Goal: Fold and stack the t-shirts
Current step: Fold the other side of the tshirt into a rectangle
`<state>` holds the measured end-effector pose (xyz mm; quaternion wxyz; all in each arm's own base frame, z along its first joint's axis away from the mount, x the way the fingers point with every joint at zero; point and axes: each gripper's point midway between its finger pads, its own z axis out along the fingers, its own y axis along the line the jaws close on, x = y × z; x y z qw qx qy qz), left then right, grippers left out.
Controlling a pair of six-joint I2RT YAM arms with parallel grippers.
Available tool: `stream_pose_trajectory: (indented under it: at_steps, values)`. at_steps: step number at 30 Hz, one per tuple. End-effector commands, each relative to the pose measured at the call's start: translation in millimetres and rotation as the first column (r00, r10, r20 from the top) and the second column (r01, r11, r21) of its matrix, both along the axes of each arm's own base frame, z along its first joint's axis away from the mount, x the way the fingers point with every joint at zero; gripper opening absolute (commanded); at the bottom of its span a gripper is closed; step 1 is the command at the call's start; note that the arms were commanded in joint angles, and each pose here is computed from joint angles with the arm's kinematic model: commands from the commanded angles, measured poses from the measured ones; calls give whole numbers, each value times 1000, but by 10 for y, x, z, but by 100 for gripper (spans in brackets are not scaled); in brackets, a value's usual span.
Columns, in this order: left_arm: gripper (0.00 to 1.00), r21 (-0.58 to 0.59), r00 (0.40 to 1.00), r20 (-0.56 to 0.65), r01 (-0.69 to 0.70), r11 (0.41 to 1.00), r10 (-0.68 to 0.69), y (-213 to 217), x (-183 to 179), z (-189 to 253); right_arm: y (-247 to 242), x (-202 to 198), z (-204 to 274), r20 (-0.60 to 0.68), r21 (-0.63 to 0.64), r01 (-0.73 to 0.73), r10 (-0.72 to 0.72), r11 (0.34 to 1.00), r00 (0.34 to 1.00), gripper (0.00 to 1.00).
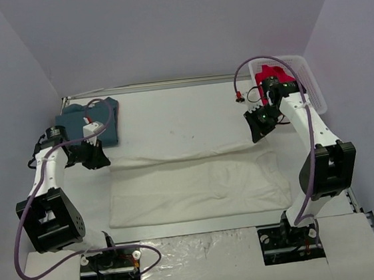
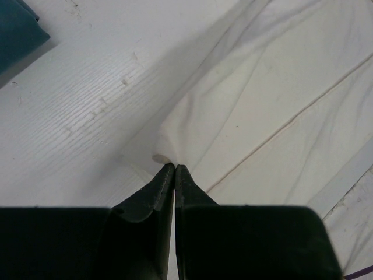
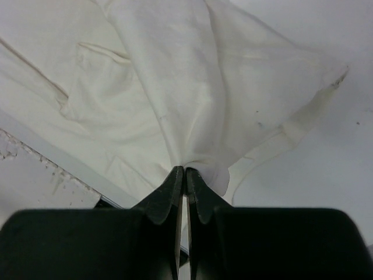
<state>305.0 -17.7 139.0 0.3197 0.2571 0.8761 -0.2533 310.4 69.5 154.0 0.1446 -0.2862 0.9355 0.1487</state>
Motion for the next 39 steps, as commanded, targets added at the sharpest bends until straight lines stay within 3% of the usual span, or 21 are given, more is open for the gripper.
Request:
stream_pose_trajectory:
  at_steps: [1,11,39]
  values:
    - [2,18,992,81,93,996,-94,15,-116,128,-157,-263,42,-24,-69,-18,17,997,1000,0]
    - [2,29,974,120,191,981,-193,-7,-300,-22,-372,-439,65,-29,-116,15,-18,993,999,0]
    - [4,113,892,174,403,908,-418,-88,-687,-33,-370,-1001,-52,-161,-100,-80,63,992,985,0]
